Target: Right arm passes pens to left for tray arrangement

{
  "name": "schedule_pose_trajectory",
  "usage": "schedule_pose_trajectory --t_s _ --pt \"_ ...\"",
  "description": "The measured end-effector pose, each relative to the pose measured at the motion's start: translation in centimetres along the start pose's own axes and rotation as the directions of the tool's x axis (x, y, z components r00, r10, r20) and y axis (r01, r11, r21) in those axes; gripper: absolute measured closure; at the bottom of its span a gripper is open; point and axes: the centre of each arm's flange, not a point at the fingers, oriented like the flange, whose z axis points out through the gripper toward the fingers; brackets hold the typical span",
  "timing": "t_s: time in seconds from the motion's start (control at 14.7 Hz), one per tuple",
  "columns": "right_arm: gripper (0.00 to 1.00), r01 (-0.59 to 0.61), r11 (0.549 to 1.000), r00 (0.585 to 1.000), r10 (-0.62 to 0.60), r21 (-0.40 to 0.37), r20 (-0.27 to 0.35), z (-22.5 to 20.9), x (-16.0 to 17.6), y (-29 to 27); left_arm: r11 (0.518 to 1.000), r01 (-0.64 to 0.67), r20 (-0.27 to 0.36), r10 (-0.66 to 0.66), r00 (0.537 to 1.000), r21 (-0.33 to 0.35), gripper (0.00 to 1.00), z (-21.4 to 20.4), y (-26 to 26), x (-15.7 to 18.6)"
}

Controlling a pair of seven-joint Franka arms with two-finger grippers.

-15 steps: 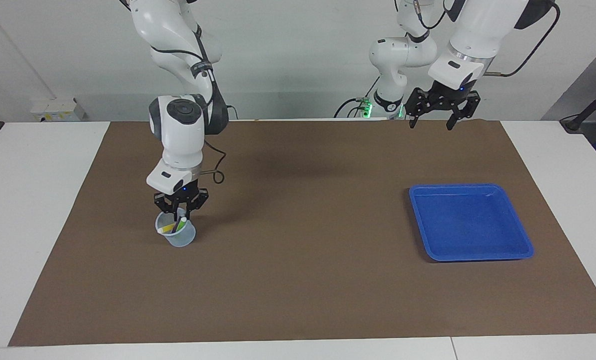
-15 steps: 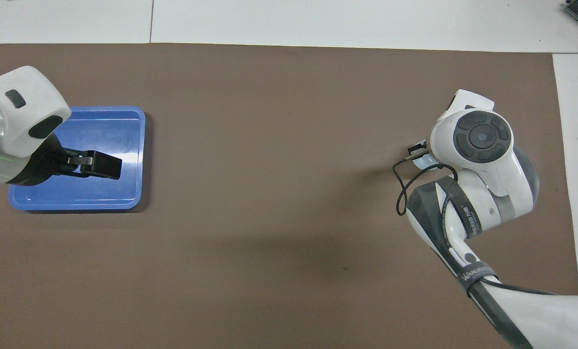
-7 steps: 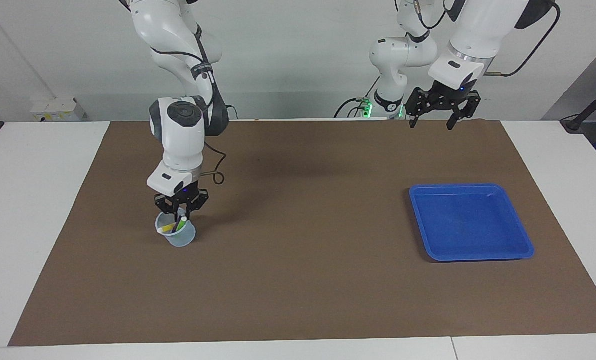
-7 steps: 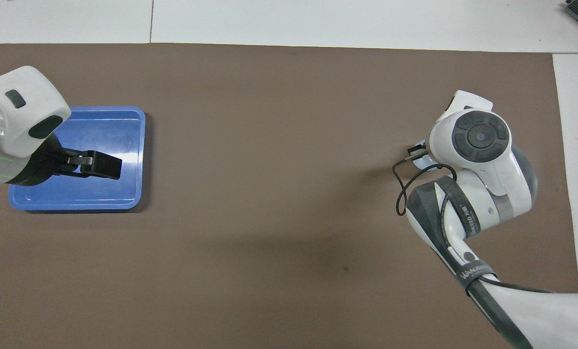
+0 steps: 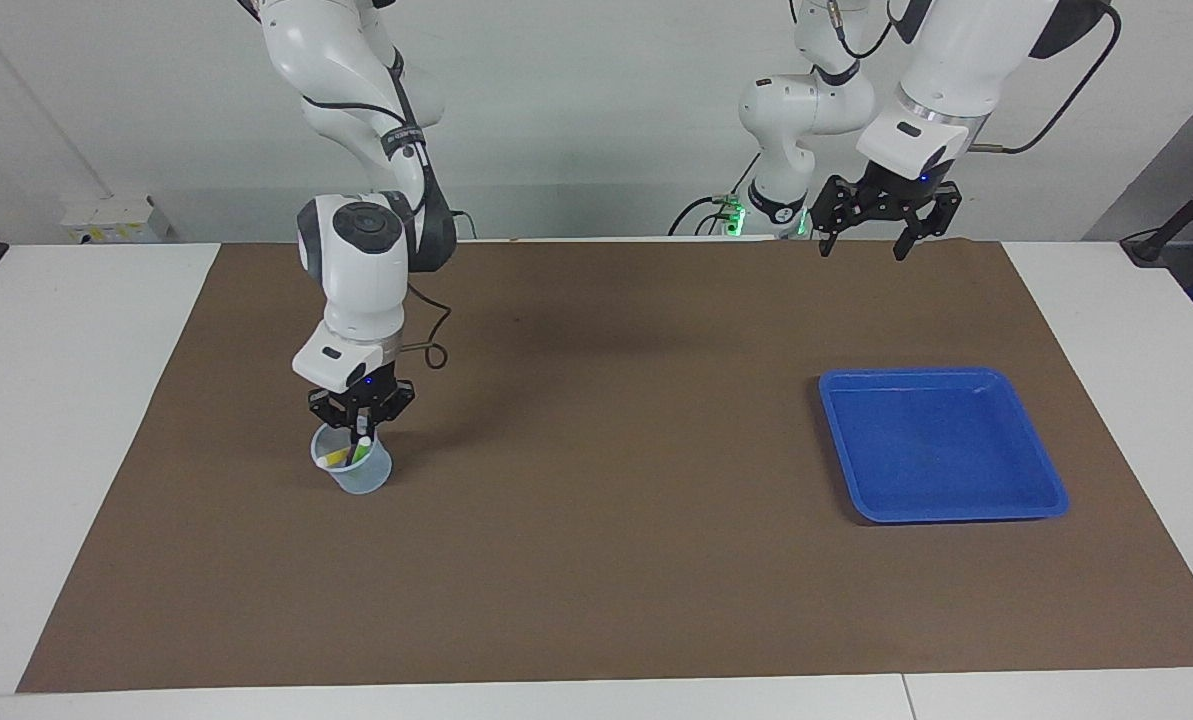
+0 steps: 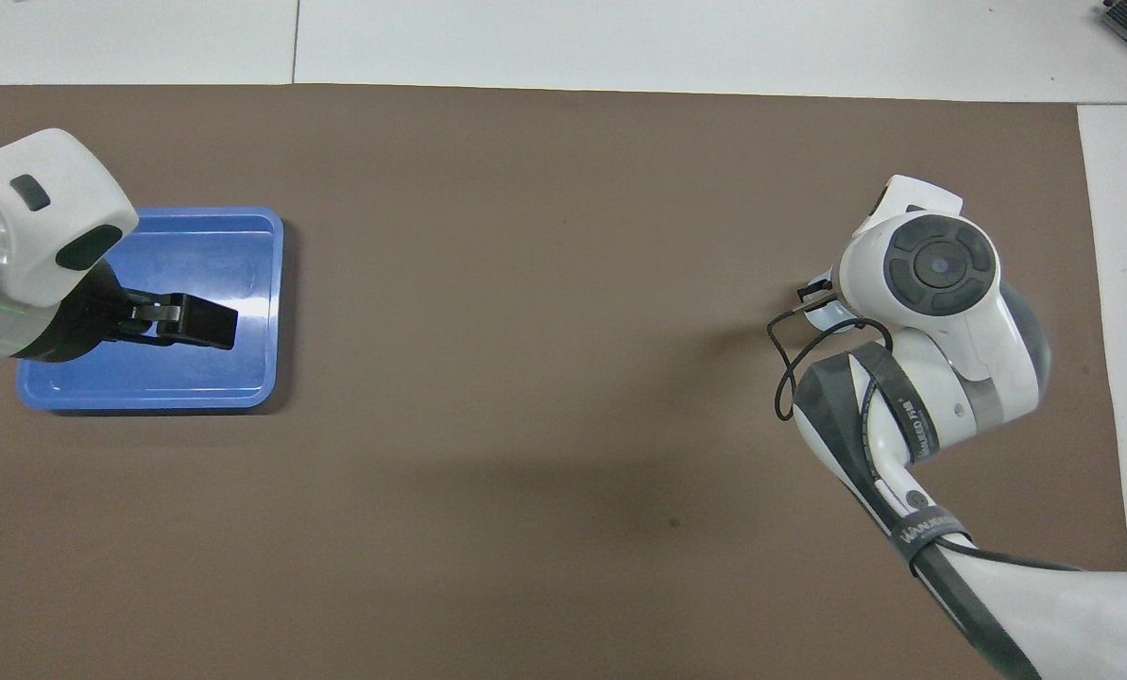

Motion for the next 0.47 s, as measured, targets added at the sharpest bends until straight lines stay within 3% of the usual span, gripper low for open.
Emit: schedule_pose_trajectory --t_s 0.47 --pt "0.81 0.033 0.999 0.999 -0.033 0.000 0.002 0.00 -0.01 0.07 1.000 0.000 0.000 0.000 1.000 0.000 0.00 0.00 0.00 0.00"
